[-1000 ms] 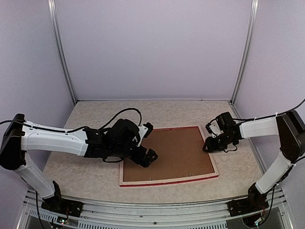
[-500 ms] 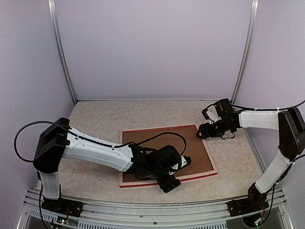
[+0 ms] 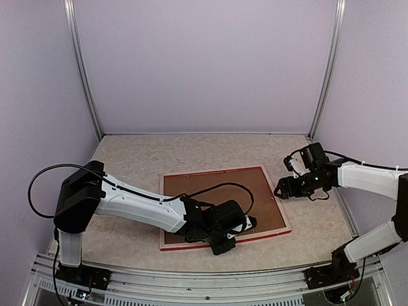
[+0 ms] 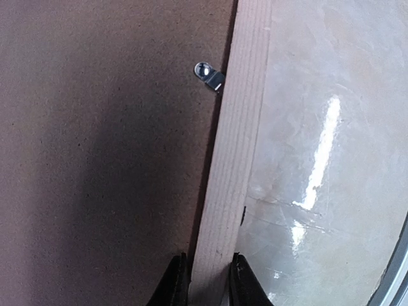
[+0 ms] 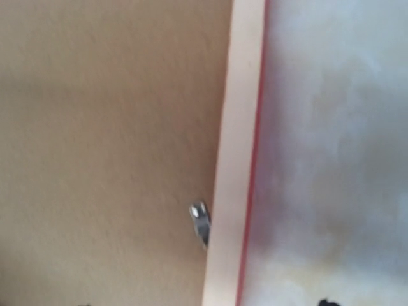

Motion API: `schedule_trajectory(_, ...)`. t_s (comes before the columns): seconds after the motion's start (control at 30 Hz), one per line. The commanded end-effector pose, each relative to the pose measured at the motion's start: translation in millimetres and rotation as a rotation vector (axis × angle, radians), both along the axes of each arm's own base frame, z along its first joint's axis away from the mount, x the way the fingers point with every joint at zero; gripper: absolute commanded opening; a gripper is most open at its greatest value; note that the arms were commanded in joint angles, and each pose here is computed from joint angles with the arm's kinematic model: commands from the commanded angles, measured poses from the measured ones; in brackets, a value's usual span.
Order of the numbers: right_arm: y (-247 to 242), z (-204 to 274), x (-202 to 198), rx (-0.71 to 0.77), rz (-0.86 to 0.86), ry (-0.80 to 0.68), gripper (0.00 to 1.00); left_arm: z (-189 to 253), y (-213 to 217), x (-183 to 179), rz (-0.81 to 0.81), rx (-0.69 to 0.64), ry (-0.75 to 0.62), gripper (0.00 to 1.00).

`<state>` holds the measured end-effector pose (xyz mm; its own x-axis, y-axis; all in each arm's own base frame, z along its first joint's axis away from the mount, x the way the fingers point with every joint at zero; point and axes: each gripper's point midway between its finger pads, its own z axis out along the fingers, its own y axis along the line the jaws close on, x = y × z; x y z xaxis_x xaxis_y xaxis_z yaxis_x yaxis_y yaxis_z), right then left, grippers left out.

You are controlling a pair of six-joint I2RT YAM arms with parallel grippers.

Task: Put the photo into the frame
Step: Press the fastener onto the backboard, then pick up the frame body from the backboard.

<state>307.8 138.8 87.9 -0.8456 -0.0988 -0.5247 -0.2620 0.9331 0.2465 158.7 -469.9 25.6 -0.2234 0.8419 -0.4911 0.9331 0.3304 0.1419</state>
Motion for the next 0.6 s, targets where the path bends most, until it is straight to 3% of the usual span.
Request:
schedule_trajectory(0.0,-9,-6,-14,-0.009,-0.041,0.046,0.76,-14,4,-7,-0.011,0.037,0.03,0.13)
schedule_trajectory(0.17,-5,-6,-22,0.033,-0.051,0.091,0.8,8,0,-4,0.002,-0.021,0.038,0.0)
schedule_trajectory(0.33,10,0,-28,0.144,-0.046,0.141,0.88,42,-2,3,0.03,-0.109,0.055,0.0)
schedule_trajectory(0.57,31,4,-36,0.329,-0.026,0.198,0.92,95,-2,17,0.053,-0.263,0.09,0.0)
